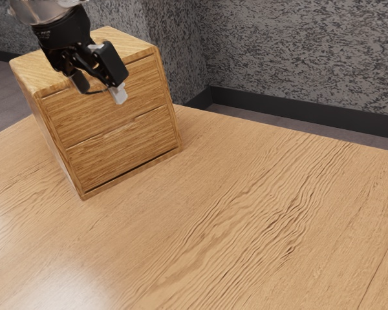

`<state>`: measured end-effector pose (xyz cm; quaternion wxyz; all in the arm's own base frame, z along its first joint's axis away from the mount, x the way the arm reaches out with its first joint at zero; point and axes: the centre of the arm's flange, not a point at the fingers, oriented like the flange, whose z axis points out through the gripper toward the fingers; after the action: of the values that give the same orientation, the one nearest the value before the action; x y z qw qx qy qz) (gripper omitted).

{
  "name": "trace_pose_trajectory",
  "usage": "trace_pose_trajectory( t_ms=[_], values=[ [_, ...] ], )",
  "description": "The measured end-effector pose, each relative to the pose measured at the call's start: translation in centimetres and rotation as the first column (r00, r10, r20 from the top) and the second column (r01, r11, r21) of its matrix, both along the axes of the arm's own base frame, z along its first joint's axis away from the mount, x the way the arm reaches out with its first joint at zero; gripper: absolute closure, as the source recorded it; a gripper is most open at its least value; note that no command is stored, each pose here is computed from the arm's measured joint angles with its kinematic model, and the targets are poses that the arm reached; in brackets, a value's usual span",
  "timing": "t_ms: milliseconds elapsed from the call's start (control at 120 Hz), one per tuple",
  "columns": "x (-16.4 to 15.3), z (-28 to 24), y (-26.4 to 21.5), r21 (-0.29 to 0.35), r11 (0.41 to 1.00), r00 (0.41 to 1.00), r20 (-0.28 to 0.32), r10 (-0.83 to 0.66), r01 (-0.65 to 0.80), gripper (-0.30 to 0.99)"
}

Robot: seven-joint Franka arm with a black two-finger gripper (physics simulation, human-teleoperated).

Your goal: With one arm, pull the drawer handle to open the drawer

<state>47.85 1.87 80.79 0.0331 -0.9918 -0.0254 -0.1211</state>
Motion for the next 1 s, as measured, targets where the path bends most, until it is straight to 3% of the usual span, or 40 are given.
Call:
trace_pose_trajectory(
  t_ms=[67,217,350,600,733,858,925,1000],
  values=[
    [-0.2,-0.3,-1.7,0.001,0.999,0.999,-0.026,-0.033,0.034,0.00],
    [0.1,-2.1,0.8,0.029,0.999,0.995,-0.097,0.017,-0.014,0.00],
    [1.9,-4.2,2.5,0.114,0.993,0.991,-0.136,0.007,0.009,0.00],
    [5.6,-5.8,3.7,0.267,0.936,0.973,-0.099,-0.208,0.227,0.00],
    [4.4,-9.9,6.4,0.334,0.892,0.952,-0.072,-0.299,0.305,0.00],
    [4.7,-11.9,5.3,0.527,0.741,0.903,-0.142,-0.405,0.415,0.00],
    [7.0,-13.2,4.8,0.569,0.677,0.873,-0.175,-0.454,0.466,0.00],
    [8.8,-14.0,4.8,0.586,0.652,0.860,-0.173,-0.481,0.482,0.00]
  ],
)
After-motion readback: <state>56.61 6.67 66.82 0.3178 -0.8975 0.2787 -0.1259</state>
